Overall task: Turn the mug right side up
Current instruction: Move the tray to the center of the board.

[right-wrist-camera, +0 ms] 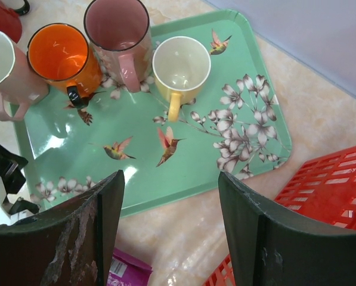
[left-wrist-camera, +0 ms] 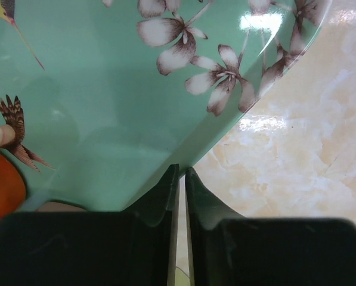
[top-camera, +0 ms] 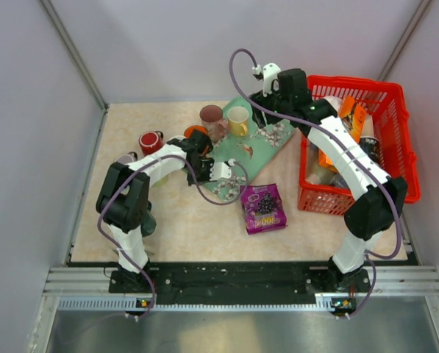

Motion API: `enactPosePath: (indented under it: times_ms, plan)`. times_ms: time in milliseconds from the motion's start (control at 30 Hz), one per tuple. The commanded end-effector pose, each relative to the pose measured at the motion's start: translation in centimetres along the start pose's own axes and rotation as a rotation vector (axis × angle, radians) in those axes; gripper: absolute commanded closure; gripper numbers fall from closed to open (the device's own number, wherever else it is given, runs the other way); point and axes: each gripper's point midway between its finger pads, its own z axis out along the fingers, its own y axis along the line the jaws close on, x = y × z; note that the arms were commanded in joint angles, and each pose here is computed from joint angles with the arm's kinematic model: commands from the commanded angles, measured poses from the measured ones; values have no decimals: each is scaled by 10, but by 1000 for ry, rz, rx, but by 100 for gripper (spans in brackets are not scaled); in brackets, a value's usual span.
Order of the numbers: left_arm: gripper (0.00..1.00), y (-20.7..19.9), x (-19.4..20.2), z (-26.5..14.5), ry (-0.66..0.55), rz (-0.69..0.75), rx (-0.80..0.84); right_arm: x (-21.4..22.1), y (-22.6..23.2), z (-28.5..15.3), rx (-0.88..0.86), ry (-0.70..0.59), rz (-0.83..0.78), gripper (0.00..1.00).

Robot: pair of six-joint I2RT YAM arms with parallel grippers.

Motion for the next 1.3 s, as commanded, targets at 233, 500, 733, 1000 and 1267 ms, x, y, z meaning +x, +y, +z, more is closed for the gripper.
enactPosePath:
  times_ms: [233,500,733,1000,1267]
  plan:
    - [92,-104,20,2,15,-43,200,7,1,11,-24,9,-10,36]
    - [87,-125,17,-1,-14,-83,190,22,9,24,-66,47,-11,37]
    - [38,-72,-8,-36,-106,5,-36,21,9,23,-70,46,-23,37]
    - [44,-29,-18,-47,-156,266,-138,28,5,18,-46,58,-31,37]
    - [51,3,-8,-24,-132,399,-136,33,0,8,-20,60,-48,36]
